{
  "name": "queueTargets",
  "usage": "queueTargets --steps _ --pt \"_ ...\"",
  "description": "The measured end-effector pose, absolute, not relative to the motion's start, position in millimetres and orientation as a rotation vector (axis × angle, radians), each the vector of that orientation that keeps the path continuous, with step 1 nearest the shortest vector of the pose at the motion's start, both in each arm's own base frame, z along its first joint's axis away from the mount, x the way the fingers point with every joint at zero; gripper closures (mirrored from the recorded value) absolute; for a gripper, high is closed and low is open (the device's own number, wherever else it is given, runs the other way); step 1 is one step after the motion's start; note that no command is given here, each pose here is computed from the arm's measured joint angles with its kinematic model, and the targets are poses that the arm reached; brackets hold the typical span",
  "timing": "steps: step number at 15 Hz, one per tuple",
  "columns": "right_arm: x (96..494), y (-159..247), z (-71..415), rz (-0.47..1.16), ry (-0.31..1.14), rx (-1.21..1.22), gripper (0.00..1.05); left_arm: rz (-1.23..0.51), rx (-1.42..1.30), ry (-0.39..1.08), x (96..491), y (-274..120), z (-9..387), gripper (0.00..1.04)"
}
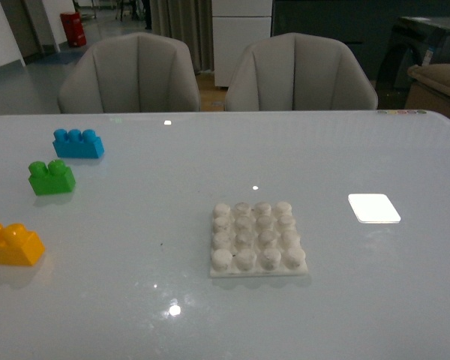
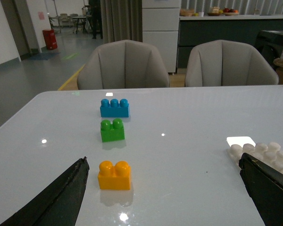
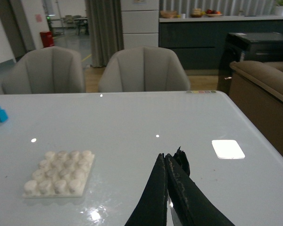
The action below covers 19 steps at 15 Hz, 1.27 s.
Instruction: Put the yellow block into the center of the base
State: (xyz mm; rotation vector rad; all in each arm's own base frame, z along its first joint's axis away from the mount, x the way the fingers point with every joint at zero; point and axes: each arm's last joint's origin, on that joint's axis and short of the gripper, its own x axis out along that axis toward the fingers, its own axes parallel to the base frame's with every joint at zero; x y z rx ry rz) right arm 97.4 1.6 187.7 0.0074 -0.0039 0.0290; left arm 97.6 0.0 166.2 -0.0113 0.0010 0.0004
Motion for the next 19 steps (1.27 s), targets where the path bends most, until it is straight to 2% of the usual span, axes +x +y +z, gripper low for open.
queueTargets --steps 14,15,19 --pt "97 0 167 -0.001 -0.004 0.006 1.03 0.000 -0.011 0.002 98 0 166 0.07" --pt "97 0 167 -0.001 -0.004 0.005 1.00 0.000 -0.011 0.002 98 0 166 0.07" --pt "97 0 167 -0.001 -0.004 0.006 0.51 0.000 -0.011 0.002 98 0 166 0.07"
